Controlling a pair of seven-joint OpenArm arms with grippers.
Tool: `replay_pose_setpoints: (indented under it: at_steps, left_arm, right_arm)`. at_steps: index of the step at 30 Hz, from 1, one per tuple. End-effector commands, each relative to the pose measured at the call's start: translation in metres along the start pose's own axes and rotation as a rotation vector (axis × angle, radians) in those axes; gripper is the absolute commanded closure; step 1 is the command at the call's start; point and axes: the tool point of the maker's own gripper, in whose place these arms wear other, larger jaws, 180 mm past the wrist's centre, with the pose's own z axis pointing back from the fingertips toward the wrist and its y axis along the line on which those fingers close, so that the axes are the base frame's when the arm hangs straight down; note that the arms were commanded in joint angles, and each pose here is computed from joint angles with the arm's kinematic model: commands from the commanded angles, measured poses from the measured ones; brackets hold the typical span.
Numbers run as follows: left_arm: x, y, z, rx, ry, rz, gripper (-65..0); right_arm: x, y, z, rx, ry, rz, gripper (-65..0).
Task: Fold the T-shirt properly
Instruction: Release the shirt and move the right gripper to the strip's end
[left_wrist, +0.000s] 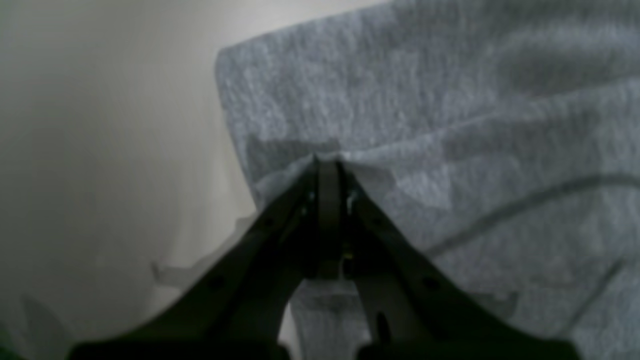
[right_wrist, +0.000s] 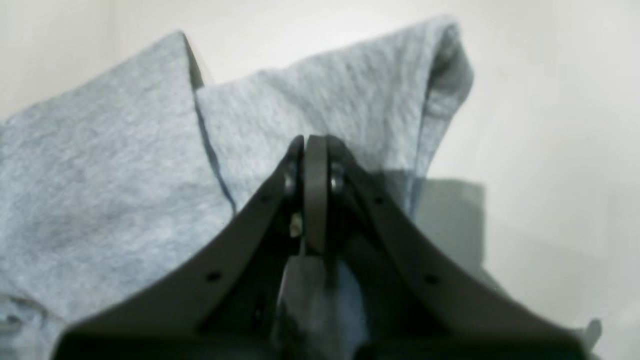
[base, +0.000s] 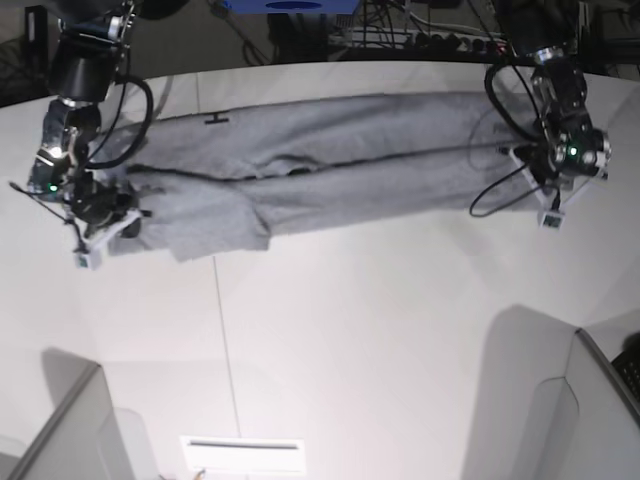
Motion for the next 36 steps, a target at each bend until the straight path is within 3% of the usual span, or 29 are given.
replay_pose_setpoints:
  at_steps: [1, 5, 11, 14, 18, 19, 21, 22, 23, 24, 26, 31, 36]
  left_arm:
    - [0.014, 0.01, 0.004, 0.031, -0.024, -0.01, 0.0]
    - [0.047, 0.018, 0.01, 0.045, -0.085, 0.005, 0.0]
    - [0.065, 0.03, 0.032, 0.086, -0.12, 0.009, 0.0]
    - [0.075, 0.044, 0.057, 0.146, -0.189, 0.006, 0.0]
    - [0.05, 0.062, 0.071, 0.187, -0.157, -0.044, 0.0]
    - [0.04, 0.068, 0.072, 0.193, -0.14, -0.048, 0.0]
    - [0.021, 0.079, 0.072, 0.212, -0.11, -0.008, 0.0]
    - [0.016, 0.084, 0.074, 0.223, -0.101, -0.001, 0.0]
    - [0.01, 0.086, 0.075, 0.23, -0.09, 0.003, 0.0]
    - [0.002, 0.088, 0.074, 0.233, -0.072, 0.004, 0.0]
    - [-0.01, 0.093, 0.075, 0.243, -0.051, 0.016, 0.0]
    - [-0.03, 0.102, 0.078, 0.264, -0.018, 0.051, 0.0]
    - [-0.032, 0.107, 0.08, 0.275, -0.013, 0.05, 0.0]
  right_arm:
    - [0.0, -0.021, 0.007, -0.074, 0.033, 0.009, 0.0]
    - [0.005, -0.021, 0.015, -0.083, 0.04, 0.025, 0.0]
    - [0.041, 0.009, 0.05, -0.076, -0.089, 0.131, 0.0]
    - [0.056, 0.021, 0.07, -0.086, -0.119, 0.187, 0.0]
    - [0.054, 0.039, 0.078, -0.014, -0.066, 0.221, 0.0]
    - [0.05, 0.043, 0.078, 0.017, -0.042, 0.219, -8.3]
    - [0.044, 0.048, 0.075, 0.058, -0.017, 0.202, -32.7]
    - [0.042, 0.049, 0.074, 0.073, -0.01, 0.194, -41.9]
    - [0.039, 0.05, 0.071, 0.086, -0.001, 0.182, -50.1]
    - [0.035, 0.049, 0.068, 0.094, 0.015, 0.169, -54.0]
    - [0.024, 0.047, 0.059, 0.106, 0.053, 0.141, -51.6]
    - [0.008, 0.042, 0.047, 0.119, 0.104, 0.097, -36.6]
    - [0.003, 0.042, 0.047, 0.118, 0.132, 0.097, -35.6]
